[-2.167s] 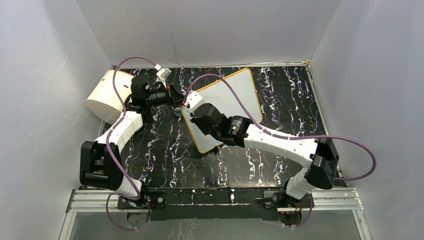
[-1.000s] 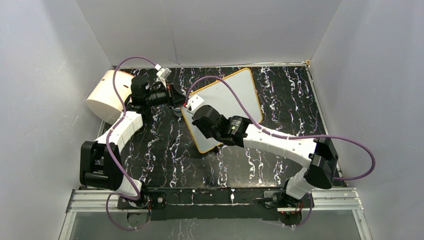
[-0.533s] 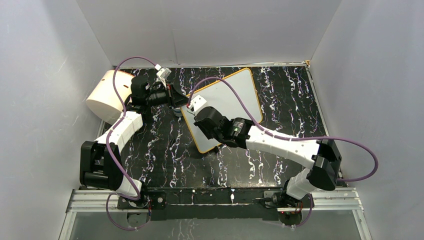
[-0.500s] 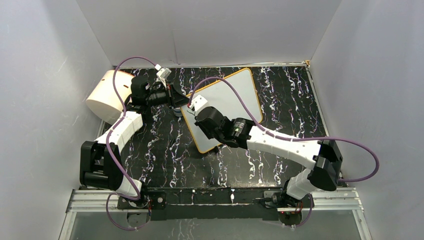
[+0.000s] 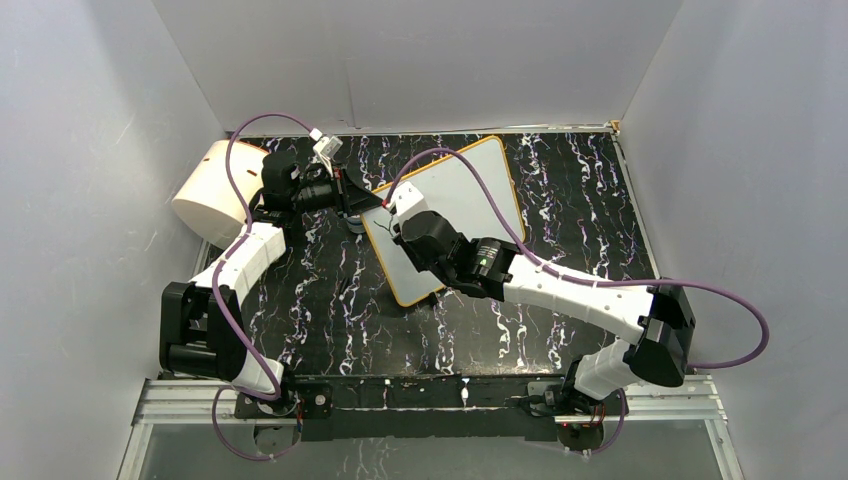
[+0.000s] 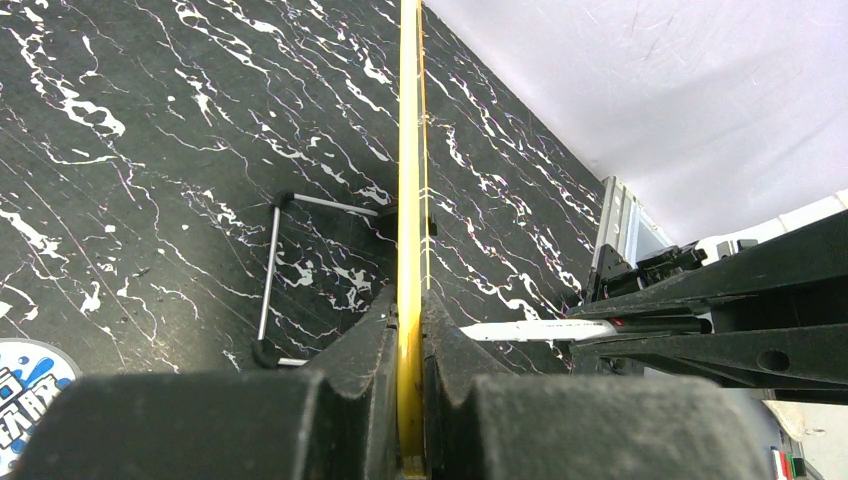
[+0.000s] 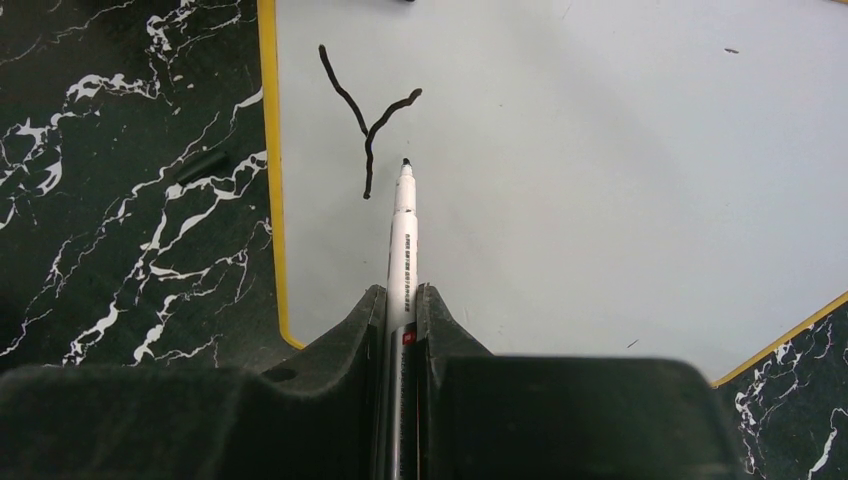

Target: Write a sentence on the whiteboard

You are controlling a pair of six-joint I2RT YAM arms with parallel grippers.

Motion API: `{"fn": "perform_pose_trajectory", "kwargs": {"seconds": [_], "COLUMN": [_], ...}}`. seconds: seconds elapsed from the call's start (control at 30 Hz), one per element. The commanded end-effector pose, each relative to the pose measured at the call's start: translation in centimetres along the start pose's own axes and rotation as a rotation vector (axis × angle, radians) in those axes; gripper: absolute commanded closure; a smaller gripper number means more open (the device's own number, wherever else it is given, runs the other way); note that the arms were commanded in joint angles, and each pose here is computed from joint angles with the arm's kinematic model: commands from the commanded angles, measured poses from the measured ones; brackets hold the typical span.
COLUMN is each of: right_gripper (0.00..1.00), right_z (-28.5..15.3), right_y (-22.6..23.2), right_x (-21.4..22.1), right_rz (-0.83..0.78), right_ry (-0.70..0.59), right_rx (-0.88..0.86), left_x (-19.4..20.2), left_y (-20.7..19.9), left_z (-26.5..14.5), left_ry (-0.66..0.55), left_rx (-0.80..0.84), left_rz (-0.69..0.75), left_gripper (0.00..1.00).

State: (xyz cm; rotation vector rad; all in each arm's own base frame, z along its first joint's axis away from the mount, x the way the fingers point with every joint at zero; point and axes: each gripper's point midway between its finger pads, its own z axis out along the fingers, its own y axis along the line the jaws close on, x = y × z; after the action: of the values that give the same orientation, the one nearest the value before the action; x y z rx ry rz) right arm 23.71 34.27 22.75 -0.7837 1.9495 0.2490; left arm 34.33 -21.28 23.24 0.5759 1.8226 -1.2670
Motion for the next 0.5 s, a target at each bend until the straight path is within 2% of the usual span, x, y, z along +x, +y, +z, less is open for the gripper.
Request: {"fn": "perform_pose_trajectory", "kwargs": {"seconds": [0.0, 0.47], "right_gripper": [1.00, 1.00], "right_z": [0.24, 1.11], "right_y": [-0.36, -0.22], "right_x": [-1.61, -0.97], "right_rz": [0.033, 0.021], "right_ry": [-0.065, -0.041], "right_rx": [0.023, 0.030], "left_x": [2.76, 2.77], "left_y": [-0.64, -0.58], "left_z": [0.48, 0.49], "left_ry": [0.072, 0.072], "left_rx": [0.041, 0.042], "left_rz": [-0.045, -0.048], "left_gripper": [1.00, 1.00]}}
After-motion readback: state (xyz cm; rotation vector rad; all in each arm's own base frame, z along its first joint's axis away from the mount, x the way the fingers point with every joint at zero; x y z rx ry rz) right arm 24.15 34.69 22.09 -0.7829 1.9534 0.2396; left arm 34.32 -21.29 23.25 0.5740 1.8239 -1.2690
